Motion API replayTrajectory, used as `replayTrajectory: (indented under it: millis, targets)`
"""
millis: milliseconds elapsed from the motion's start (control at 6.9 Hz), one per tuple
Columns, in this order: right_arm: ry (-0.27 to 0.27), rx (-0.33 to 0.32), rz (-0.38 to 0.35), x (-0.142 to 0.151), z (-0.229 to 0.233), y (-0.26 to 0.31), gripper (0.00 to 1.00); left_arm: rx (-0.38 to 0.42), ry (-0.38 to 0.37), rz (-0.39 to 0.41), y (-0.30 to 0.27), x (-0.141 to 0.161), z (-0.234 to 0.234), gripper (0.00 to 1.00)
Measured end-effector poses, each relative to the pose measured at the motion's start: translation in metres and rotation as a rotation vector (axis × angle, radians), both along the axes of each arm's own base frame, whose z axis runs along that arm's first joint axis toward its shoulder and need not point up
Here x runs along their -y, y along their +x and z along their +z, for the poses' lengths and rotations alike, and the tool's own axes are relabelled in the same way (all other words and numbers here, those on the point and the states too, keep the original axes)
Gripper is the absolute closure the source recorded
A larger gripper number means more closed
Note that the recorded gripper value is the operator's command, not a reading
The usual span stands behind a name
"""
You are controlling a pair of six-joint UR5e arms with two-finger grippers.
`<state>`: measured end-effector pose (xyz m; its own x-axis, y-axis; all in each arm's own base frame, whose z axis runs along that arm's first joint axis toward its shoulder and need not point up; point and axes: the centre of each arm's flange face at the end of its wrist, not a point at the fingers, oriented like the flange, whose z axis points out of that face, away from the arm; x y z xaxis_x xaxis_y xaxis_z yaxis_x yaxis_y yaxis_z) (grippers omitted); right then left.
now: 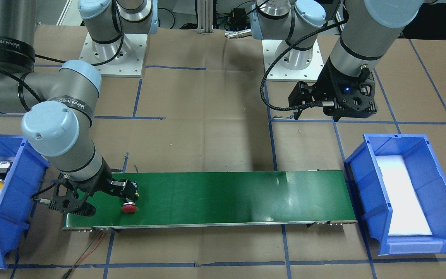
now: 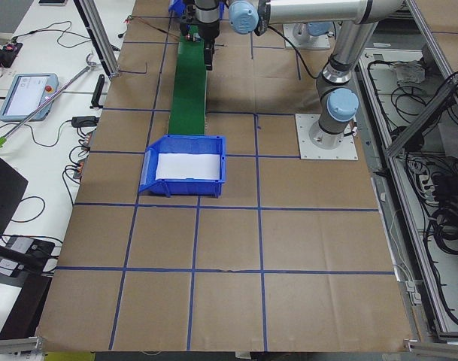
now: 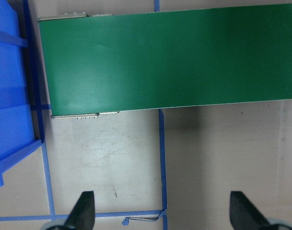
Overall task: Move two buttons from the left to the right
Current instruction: 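Lower the right gripper over the red-capped button on the belt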
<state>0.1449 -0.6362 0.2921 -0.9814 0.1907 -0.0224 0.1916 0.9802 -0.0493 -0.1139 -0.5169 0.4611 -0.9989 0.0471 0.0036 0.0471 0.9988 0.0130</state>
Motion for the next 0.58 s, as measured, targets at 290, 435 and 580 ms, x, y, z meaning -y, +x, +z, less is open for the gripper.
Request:
replayTrajectory:
  millis: [290, 435, 580]
  targets:
    - [0.023, -0.002, 0.001, 0.003, -0.015, 0.0, 0.0, 0.0, 0.0, 0.0, 0.0, 0.0, 0.0, 0.0]
    - [0.035, -0.003, 0.001, 0.004, -0.023, 0.0, 0.0, 0.0, 0.0, 0.0, 0.0, 0.0, 0.0, 0.0]
    - [0.048, -0.004, 0.002, 0.005, -0.031, 0.0, 0.0, 0.0, 0.0, 0.0, 0.0, 0.0, 0.0, 0.0]
